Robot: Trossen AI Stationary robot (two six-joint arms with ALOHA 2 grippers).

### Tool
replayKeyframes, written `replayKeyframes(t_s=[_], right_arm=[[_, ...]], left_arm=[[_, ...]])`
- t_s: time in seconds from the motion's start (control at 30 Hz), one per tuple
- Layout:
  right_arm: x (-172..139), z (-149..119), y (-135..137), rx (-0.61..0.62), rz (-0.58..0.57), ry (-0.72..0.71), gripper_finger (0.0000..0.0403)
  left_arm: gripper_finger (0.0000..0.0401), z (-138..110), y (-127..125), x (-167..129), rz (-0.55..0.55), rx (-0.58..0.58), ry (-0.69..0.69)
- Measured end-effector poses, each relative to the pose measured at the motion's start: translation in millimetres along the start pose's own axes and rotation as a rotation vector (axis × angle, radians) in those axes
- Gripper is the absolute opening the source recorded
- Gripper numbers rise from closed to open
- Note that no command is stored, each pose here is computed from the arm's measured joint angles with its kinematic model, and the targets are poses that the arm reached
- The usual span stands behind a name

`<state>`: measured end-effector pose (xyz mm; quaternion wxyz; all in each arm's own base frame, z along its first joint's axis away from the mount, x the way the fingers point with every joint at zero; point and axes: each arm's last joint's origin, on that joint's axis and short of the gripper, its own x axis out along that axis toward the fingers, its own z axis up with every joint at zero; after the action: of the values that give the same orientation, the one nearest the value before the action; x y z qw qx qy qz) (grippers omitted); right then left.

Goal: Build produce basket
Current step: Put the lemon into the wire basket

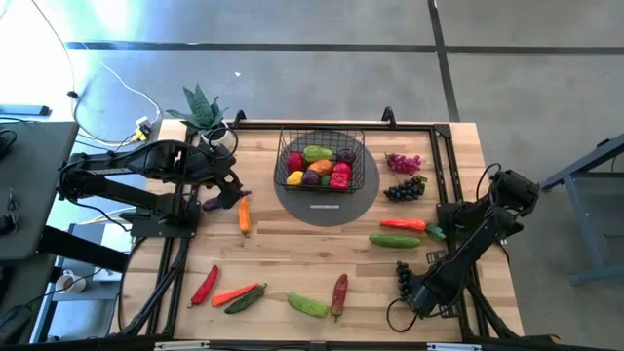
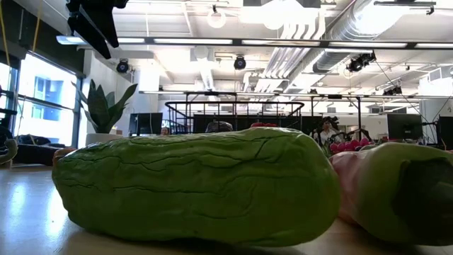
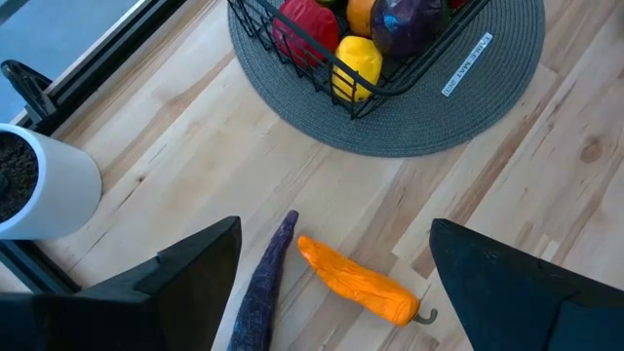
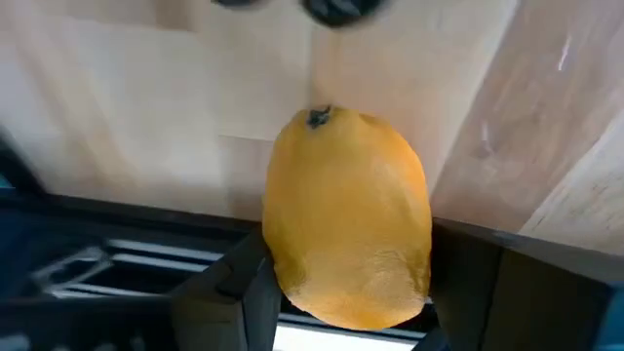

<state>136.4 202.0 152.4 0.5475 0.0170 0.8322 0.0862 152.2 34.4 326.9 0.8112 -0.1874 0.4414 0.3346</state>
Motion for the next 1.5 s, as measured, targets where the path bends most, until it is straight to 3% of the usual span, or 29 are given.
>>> replayKeyframes(t_s=[0.3, 0.5, 0.7, 1.1, 1.5], right_arm=[[-40, 3, 25, 0.136, 0.024, -0.103, 0.0180], [-75, 16, 31, 0.316, 0.033, -0.311, 0.0181], [-112, 34, 21, 0.488, 0.028, -0.528, 0.0182], [-171, 69, -40, 0.730, -0.021, -0.772, 0.0183], [-208, 99, -123, 0.822, -0.033, -0.934, 0.0183]], left_arm=[[0.0323, 0, 0, 0, 0.000, 0.000, 0.000], [0.0323, 0, 0, 0, -0.008, 0.055, 0.005], [0.0323, -1, -1, 0, -0.044, 0.079, 0.024], [0.0323, -2, -3, 0, -0.090, 0.079, 0.049], [0.0323, -2, -3, 0, -0.091, 0.141, 0.047]])
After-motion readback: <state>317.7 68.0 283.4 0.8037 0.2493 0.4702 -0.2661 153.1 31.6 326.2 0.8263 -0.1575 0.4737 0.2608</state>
